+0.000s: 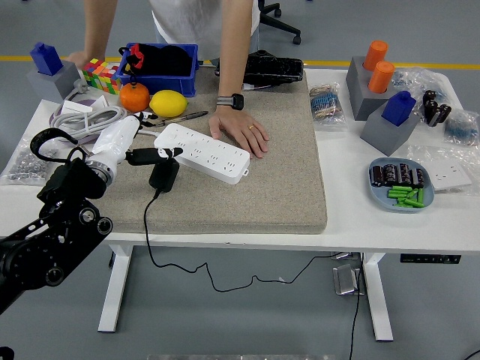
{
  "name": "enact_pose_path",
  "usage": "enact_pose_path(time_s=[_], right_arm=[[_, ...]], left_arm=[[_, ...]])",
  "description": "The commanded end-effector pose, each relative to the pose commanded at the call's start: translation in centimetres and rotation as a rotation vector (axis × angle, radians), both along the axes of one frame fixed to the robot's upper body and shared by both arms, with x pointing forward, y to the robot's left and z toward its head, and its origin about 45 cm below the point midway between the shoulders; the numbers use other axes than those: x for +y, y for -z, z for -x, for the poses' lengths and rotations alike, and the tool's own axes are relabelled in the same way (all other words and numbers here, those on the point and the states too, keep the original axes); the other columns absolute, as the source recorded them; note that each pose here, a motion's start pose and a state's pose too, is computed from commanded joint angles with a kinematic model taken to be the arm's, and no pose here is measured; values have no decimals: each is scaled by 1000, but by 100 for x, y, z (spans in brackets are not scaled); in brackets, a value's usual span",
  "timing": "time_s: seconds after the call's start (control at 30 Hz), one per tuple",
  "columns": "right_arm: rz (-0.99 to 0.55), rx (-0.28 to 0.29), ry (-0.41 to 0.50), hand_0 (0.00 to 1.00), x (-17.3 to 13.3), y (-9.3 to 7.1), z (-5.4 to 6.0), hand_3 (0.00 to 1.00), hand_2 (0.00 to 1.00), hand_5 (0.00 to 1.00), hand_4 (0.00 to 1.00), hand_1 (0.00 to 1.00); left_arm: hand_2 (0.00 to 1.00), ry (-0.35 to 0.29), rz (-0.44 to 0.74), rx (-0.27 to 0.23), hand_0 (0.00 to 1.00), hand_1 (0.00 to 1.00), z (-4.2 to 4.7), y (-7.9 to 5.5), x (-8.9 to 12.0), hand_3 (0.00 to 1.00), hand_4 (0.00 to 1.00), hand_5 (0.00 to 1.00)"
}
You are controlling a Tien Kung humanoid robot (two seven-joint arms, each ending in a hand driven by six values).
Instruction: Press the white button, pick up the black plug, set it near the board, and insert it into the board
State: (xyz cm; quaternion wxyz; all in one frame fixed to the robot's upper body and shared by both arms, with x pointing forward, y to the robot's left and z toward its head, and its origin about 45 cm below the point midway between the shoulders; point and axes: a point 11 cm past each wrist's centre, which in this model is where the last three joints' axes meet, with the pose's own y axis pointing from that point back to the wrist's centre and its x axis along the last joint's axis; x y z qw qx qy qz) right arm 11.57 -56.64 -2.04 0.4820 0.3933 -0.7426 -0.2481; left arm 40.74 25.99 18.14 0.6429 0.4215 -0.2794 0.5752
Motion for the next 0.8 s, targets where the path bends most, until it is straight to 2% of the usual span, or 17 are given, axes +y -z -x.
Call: enact_pose_path(time_s=[0.07,0.1,0.43,0.5,0.8], right_arm=[[0,2,-1,679,4,4,3,585,581,362,653,612],[-1,3,-1,680,6,6,5,585,581,361,654,613],[-1,7,-7,679,13,12,10,584,581,362,653,612],[-1,6,-6,679,13,11,8,585,581,362,654,612],[-1,5,-4,680,13,13,15,584,581,363,654,613]], left_arm=[[792,-7,6,5,723,809,26,48,-1,871,998,557],[746,-10,7,8,663,763,37,72,0,864,998,475],[717,-44,-19,69,626,745,125,360,17,864,998,477],[705,-47,-20,79,587,726,131,397,18,863,998,487],[702,-51,-45,109,578,724,141,512,24,866,998,457]])
